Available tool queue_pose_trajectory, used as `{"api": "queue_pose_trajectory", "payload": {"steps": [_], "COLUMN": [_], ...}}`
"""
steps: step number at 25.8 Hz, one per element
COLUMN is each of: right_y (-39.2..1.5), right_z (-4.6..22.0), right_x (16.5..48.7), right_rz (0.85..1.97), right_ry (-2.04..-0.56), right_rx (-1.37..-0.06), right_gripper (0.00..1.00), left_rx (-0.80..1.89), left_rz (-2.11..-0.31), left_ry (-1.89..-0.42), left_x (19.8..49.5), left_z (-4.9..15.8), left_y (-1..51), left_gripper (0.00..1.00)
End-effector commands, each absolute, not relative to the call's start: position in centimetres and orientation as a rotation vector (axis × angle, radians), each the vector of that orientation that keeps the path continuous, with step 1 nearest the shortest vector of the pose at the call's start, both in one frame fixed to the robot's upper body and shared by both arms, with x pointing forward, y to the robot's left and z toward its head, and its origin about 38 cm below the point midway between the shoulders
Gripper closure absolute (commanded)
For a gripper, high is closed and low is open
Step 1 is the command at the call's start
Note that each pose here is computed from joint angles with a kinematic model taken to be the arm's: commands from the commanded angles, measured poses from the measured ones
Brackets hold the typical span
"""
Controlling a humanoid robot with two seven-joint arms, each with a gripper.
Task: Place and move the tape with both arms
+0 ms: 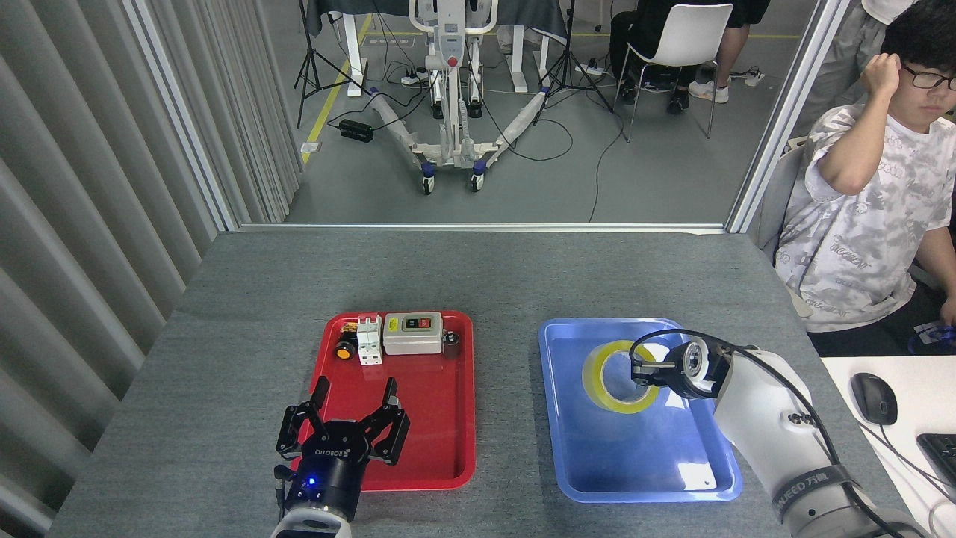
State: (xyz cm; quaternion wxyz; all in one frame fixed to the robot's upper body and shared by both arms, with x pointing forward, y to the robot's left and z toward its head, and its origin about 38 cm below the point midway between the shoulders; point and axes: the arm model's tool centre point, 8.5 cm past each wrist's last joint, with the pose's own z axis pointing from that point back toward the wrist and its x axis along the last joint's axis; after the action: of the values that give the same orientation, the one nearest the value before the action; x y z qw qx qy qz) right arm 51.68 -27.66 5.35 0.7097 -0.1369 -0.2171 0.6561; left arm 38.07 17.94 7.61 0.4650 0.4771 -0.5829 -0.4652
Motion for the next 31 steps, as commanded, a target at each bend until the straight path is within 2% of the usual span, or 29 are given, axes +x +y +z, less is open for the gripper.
{"api": "queue_pose_trajectory", "payload": {"steps": [1, 3, 13, 16, 20, 23, 27, 31], "right_y": [-27.7, -27.8, -28.0, -27.7, -26.6, -26.7, -30.1, -30.8], "right_z": [5.1, 4.9, 4.9, 4.9, 5.3, 5.9, 6.7, 7.2], "right_x": [51.5, 51.5, 51.5, 51.4, 51.4, 50.9, 49.4, 46.8], "right_rz": [1.455, 1.454, 1.451, 1.455, 1.47, 1.476, 1.39, 1.355], "right_ry": [-0.48, -0.48, -0.49, -0.515, -0.606, -0.726, -0.874, -1.075], "right_rx": [-0.31, -0.313, -0.324, -0.338, -0.387, -0.524, -0.811, -1.08], "right_gripper": [0.63, 0.59, 0.55, 0.53, 0.45, 0.36, 0.05, 0.02], "left_rx": [1.169, 1.168, 1.139, 1.139, 1.136, 1.136, 1.137, 1.14], "left_rz": [-1.149, -1.15, -1.173, -1.173, -1.164, -1.164, -1.169, -1.166], "left_ry": [-1.425, -1.42, -1.452, -1.449, -1.456, -1.456, -1.451, -1.448], "left_x": [37.9, 37.7, 37.0, 36.9, 37.0, 36.9, 36.9, 36.9], "left_z": [7.3, 7.3, 7.0, 7.0, 7.1, 7.1, 7.0, 7.0], "left_y": [17.9, 18.0, 17.1, 17.1, 16.9, 16.9, 17.1, 17.3], "left_gripper": [0.01, 0.01, 0.01, 0.01, 0.01, 0.01, 0.01, 0.01]}}
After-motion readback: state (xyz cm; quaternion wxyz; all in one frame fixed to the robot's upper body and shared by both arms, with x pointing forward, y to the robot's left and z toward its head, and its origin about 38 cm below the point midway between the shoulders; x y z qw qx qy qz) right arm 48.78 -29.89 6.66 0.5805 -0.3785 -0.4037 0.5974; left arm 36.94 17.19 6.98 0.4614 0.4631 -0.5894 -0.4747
